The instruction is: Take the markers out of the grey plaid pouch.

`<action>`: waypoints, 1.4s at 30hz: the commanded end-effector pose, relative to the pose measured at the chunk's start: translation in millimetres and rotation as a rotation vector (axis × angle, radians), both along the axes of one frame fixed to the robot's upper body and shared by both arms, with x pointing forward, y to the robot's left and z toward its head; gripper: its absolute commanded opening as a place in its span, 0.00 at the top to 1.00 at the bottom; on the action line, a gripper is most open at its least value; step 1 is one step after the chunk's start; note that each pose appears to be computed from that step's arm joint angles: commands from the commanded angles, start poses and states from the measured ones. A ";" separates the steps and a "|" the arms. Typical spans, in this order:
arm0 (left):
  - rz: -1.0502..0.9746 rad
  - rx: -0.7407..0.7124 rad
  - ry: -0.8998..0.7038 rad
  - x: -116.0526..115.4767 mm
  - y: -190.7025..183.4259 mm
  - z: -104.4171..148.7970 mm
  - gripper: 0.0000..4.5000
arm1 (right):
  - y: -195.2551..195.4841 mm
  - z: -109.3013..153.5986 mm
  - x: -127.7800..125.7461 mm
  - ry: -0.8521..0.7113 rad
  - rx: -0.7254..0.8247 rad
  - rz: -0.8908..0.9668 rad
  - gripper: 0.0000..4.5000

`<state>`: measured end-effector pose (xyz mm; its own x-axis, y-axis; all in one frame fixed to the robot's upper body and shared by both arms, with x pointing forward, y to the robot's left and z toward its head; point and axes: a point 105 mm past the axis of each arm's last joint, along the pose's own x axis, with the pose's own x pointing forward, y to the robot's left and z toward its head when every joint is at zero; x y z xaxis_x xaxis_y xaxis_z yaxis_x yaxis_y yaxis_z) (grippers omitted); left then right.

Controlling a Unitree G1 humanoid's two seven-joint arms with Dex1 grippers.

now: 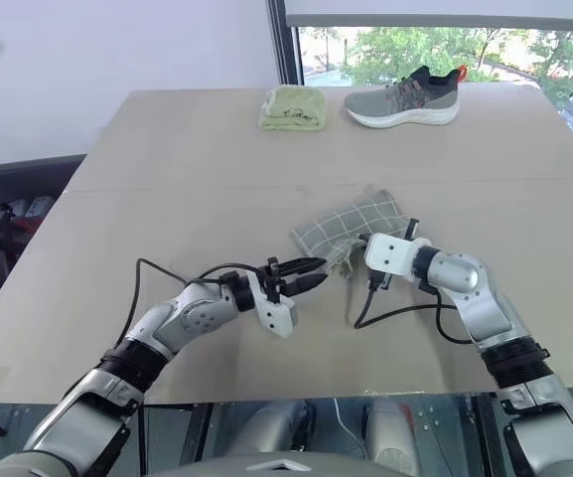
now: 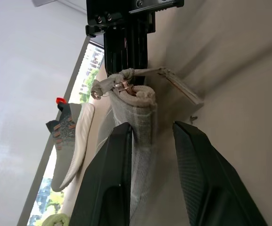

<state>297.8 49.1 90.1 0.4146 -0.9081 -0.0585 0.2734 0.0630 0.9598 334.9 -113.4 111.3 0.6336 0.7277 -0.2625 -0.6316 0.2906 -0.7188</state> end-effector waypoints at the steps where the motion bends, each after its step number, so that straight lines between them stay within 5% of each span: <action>1: 0.052 -0.002 -0.026 13.0 -3.8 2.4 0.69 | 12.3 16.6 -5.9 -0.041 0.044 0.044 1.00; 10: 0.110 -0.003 -0.041 24.2 -4.0 1.4 0.69 | 12.8 18.0 -6.6 -0.035 0.052 0.040 1.00; 15: 0.160 0.001 -0.046 28.8 3.6 1.6 0.99 | 12.3 18.5 -5.8 -0.035 0.056 0.034 1.00; 21: 0.187 -0.012 -0.034 28.2 6.9 1.4 0.99 | 10.7 20.9 -5.2 -0.006 0.088 0.015 1.00; 22: 0.188 -0.016 -0.027 27.6 6.8 0.8 1.00 | 11.8 20.9 -6.8 0.020 0.099 0.021 0.82; 30: 0.192 -0.028 -0.010 26.5 4.7 -0.9 1.00 | 27.0 31.6 -22.0 -0.015 0.089 0.114 0.04; 37: 0.136 -0.061 -0.010 17.2 -0.9 3.7 1.00 | 25.9 18.8 -12.6 -0.035 0.004 0.084 0.04; 42: 0.118 -0.080 -0.022 12.7 0.7 8.1 1.00 | 21.7 13.5 -8.2 -0.034 -0.009 0.056 0.38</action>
